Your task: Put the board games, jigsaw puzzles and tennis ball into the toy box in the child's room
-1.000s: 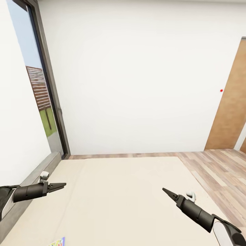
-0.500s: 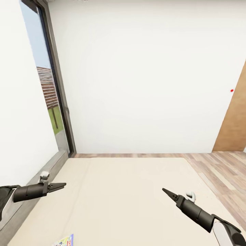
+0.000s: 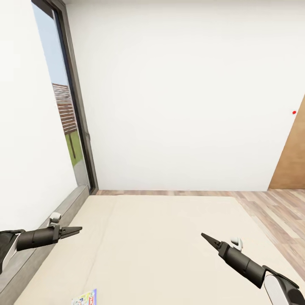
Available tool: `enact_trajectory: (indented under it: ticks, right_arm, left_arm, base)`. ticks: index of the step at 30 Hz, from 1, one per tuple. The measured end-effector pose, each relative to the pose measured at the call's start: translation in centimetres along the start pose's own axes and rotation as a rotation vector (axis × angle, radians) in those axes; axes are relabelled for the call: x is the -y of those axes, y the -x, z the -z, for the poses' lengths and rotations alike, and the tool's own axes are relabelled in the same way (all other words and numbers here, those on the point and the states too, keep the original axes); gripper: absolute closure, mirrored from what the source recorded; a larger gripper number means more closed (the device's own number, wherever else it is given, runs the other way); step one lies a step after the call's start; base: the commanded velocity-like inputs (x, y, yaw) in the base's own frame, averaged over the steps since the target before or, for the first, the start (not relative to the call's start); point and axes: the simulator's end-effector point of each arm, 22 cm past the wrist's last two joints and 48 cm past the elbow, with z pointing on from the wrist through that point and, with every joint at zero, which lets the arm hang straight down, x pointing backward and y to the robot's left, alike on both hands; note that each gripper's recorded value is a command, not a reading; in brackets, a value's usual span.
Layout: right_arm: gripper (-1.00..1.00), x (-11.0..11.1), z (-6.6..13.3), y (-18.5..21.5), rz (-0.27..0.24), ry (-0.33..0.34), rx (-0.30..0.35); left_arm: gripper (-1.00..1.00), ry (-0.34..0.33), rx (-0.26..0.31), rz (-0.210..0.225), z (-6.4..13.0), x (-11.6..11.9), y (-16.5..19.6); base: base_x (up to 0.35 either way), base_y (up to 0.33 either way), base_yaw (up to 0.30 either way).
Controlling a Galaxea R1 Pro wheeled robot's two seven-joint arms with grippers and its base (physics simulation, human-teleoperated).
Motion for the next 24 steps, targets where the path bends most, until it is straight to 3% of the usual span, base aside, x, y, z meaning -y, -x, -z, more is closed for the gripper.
enact_trajectory:
  ticks: [24]
  right_arm:
    - [-1.0, -0.03, 0.0, 0.01, -0.001, 0.001, 0.001]
  left_arm:
    - [-1.0, -0.002, -0.002, -0.001, -0.19, 0.05, -0.08]
  base:
    - [0.111, 0.015, 0.0]
